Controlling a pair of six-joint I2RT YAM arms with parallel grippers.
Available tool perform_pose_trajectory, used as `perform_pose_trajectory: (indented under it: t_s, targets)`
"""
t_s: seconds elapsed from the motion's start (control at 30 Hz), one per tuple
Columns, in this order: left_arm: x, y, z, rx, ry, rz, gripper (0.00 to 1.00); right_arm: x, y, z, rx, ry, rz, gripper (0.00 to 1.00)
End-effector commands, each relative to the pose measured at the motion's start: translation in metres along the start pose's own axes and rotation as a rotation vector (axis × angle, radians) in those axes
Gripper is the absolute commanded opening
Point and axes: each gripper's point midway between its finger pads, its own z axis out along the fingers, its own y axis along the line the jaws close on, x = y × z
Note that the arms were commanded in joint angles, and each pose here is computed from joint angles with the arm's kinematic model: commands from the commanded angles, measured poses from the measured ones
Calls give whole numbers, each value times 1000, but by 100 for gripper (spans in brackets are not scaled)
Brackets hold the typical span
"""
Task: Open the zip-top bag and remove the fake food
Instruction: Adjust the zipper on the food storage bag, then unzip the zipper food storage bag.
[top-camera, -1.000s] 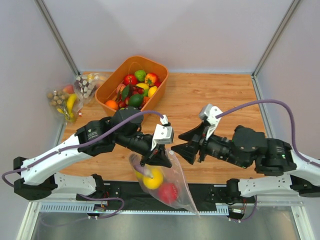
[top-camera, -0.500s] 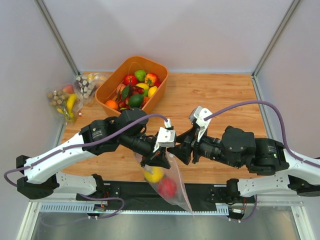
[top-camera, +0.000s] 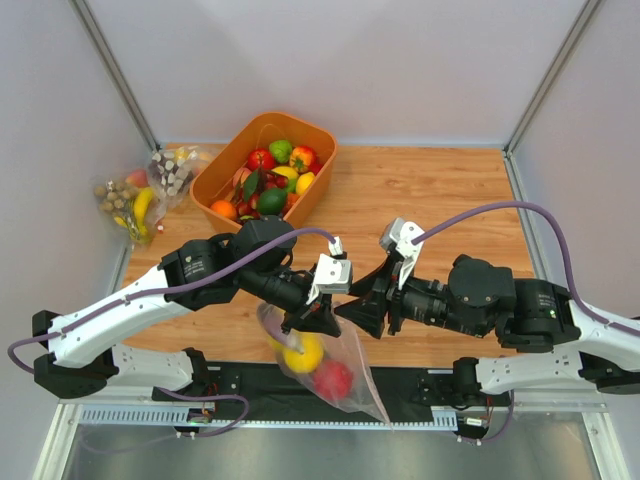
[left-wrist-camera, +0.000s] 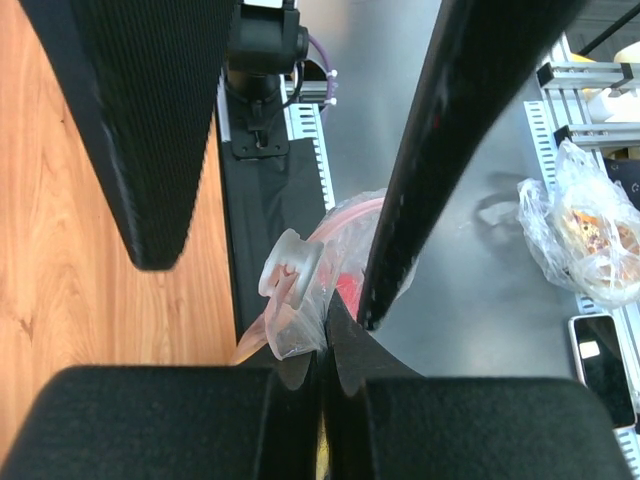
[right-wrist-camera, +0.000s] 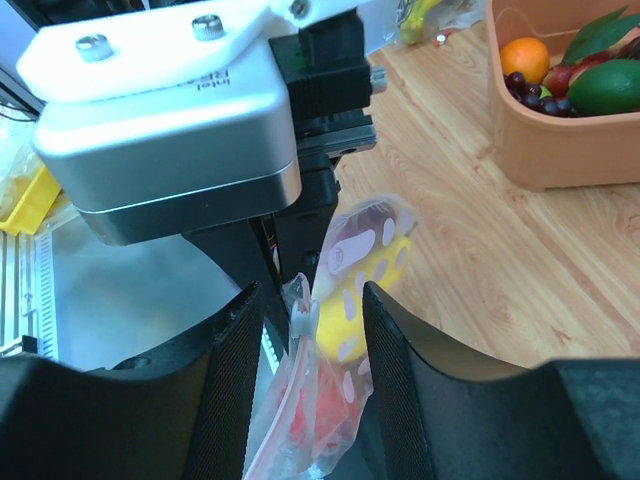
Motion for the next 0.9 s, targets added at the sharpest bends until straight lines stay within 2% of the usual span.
perform_pose_trajectory:
  t_s: [0.0, 0.2, 0.3, 0.43, 0.53, 0.87]
  targets:
    - [-24, -8, -13, 1, -78, 69, 0, 0, 8, 6, -31, -4, 17, 46]
    - [-24, -8, -14, -3, -79, 70, 0, 2, 8, 9, -31, 6, 11, 41]
    - [-24, -8, -14, -5, -80, 71, 0, 2, 9, 8, -36, 6, 13, 30]
    - [-26, -5, -15, -24, -90, 73, 0, 3, 7, 6, -34, 1, 11, 10]
    - [-28, -5, -18, -38, -114, 79, 0, 4, 6, 4, -32, -3, 17, 3]
    - [-44, -3, -30, -68, -185, 93, 0, 12, 7, 4, -46, 17, 25, 0]
